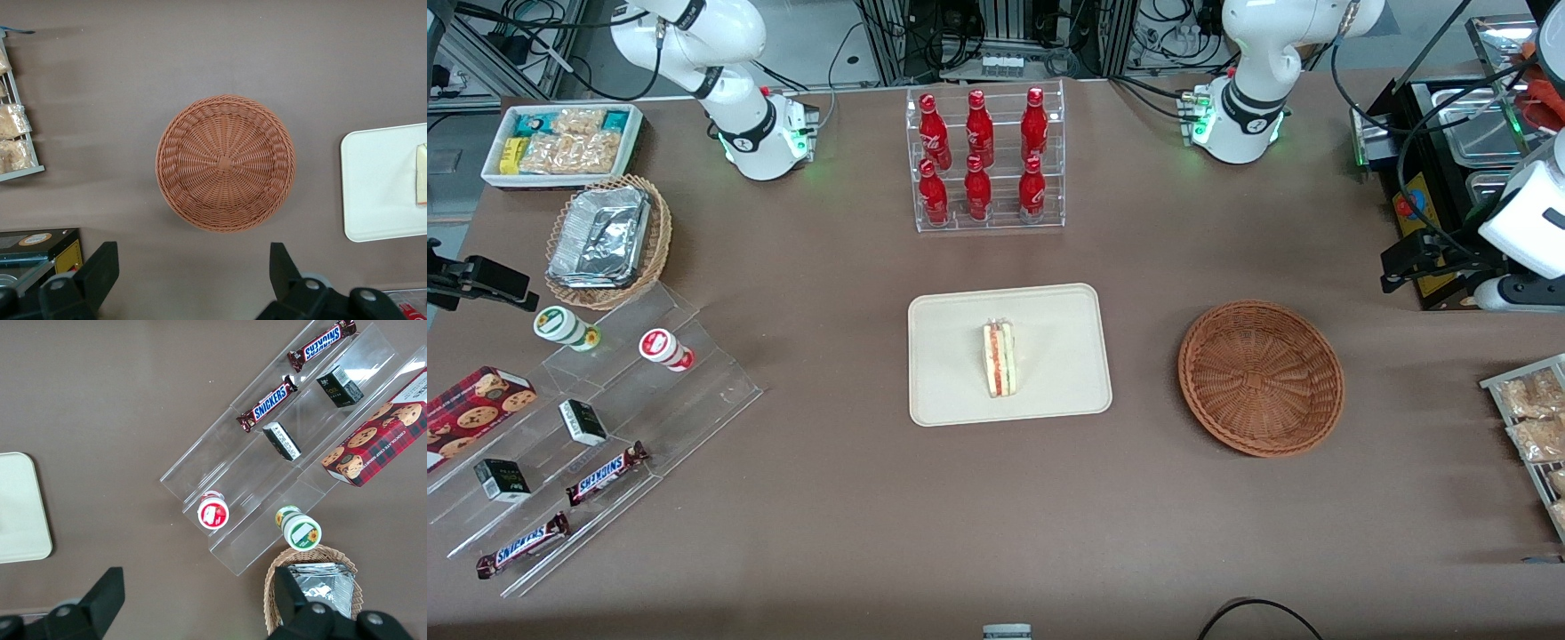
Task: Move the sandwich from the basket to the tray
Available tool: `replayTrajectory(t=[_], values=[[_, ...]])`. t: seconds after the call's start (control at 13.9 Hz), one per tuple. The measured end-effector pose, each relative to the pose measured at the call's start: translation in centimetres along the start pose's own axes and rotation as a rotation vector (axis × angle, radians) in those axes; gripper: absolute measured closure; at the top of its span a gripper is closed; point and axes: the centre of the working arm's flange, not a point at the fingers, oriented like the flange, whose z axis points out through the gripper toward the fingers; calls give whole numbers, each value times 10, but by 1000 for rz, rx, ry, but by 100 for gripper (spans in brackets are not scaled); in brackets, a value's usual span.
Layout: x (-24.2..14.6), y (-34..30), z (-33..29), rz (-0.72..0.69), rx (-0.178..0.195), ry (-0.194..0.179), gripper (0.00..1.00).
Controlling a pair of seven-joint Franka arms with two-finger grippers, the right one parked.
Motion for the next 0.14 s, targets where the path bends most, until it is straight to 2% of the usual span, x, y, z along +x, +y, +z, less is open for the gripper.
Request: replayTrajectory(t=[0.14], values=[[0,-6,0,-14,0,0,0]])
